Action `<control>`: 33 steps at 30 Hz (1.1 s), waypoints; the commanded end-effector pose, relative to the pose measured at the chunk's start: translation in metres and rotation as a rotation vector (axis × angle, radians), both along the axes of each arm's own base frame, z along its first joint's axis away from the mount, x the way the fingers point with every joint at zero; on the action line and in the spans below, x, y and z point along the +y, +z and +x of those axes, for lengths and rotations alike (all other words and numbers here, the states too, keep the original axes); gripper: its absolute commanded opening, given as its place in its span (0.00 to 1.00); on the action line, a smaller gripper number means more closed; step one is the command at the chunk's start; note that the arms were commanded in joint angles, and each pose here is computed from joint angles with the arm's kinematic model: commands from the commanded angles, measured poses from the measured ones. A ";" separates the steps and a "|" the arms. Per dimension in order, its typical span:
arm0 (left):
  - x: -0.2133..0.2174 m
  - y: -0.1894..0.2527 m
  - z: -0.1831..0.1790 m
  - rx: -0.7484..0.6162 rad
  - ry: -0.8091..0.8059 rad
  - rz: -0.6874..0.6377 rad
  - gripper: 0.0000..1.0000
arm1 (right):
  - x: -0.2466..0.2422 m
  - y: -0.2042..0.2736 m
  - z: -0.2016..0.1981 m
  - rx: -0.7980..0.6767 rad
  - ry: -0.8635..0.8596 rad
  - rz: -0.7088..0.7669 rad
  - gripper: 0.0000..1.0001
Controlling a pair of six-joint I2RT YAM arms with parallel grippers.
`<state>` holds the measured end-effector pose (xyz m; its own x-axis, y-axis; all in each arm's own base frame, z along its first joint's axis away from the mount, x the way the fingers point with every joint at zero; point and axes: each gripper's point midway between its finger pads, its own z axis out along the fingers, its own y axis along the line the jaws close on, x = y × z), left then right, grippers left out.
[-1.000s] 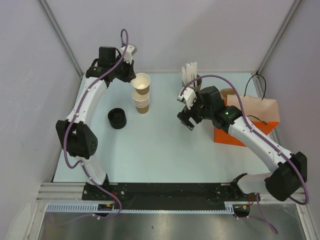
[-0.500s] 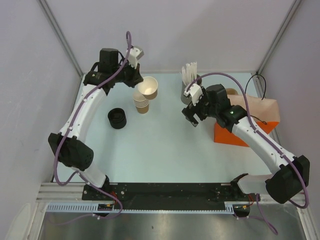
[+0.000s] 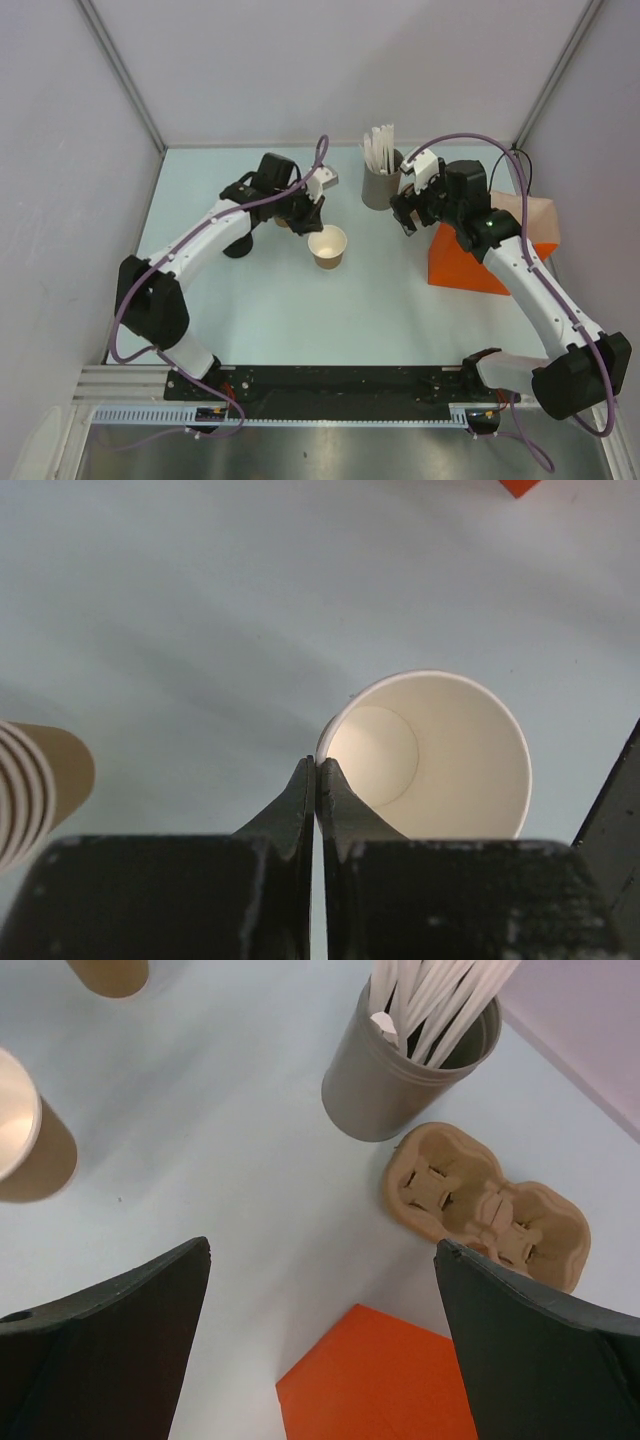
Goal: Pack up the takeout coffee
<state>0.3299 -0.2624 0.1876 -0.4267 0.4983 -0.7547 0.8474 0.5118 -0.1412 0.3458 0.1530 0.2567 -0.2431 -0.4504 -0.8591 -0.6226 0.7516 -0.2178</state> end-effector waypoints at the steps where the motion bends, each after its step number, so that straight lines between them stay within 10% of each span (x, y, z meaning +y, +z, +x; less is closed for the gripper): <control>1: -0.019 -0.006 -0.009 -0.036 -0.087 -0.037 0.01 | -0.002 0.020 0.002 -0.056 -0.015 0.044 1.00; 33: -0.027 -0.086 -0.015 0.030 -0.111 -0.028 0.03 | -0.002 0.012 0.003 -0.037 -0.002 0.025 1.00</control>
